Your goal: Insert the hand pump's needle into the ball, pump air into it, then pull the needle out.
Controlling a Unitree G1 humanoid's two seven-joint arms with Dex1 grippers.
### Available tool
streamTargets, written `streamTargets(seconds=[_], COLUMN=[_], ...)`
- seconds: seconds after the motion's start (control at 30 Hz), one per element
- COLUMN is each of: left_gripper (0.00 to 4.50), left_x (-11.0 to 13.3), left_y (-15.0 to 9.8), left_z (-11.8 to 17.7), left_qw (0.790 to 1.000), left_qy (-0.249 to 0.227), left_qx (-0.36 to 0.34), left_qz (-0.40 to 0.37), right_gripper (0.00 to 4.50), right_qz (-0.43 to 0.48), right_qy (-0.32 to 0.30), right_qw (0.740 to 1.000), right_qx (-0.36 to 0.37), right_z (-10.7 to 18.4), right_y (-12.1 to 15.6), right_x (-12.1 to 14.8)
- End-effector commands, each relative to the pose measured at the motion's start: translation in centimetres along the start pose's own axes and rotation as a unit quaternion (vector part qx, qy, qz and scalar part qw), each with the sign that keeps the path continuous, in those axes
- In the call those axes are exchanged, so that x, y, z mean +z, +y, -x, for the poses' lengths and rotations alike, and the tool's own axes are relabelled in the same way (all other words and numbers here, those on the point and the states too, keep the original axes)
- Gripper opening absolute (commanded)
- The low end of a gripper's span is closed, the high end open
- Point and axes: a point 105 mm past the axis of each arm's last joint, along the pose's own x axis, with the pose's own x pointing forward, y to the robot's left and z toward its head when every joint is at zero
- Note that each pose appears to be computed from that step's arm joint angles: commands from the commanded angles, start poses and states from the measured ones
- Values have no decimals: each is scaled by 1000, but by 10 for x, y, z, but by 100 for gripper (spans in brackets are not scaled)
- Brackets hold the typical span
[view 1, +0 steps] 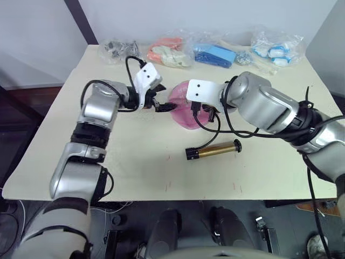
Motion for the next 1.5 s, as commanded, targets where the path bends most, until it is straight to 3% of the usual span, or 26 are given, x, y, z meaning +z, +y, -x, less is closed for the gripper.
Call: streamTargets(seconds=[0.03,0.27,0.3,0.37,0.47,0.6,0.67,1.5], left_gripper=[447,447,424,329,233,49,5,5], left_x=[13,9,8,7,6,7,8,3], left_y=[10,15,15,14,14,15,16,6], left_z=[1,-11,-13,-16,-18,-20,-22,-27], left_qw=[999,999,998,998,998,998,998,998], left_qy=[-2,12,15,18,19,17,16,24], left_qx=[23,40,43,44,47,53,58,47], left_qz=[-34,-34,-33,-32,-28,-18,-4,25], right_gripper=[33,33,33,33,33,33,33,33], right_qz=[-1,-20,-21,-23,-24,-20,-6,6], right_qy=[-15,-11,-11,-11,-9,-6,2,42], right_qw=[1000,1000,1000,1000,1000,1000,1000,999], right_qx=[-17,-15,-14,-13,-15,-16,-22,-11], right_z=[6,-6,-8,-12,-19,-27,-33,-61], right_y=[-10,-11,-11,-12,-14,-14,-15,-6], right_x=[7,7,8,10,12,16,16,9])
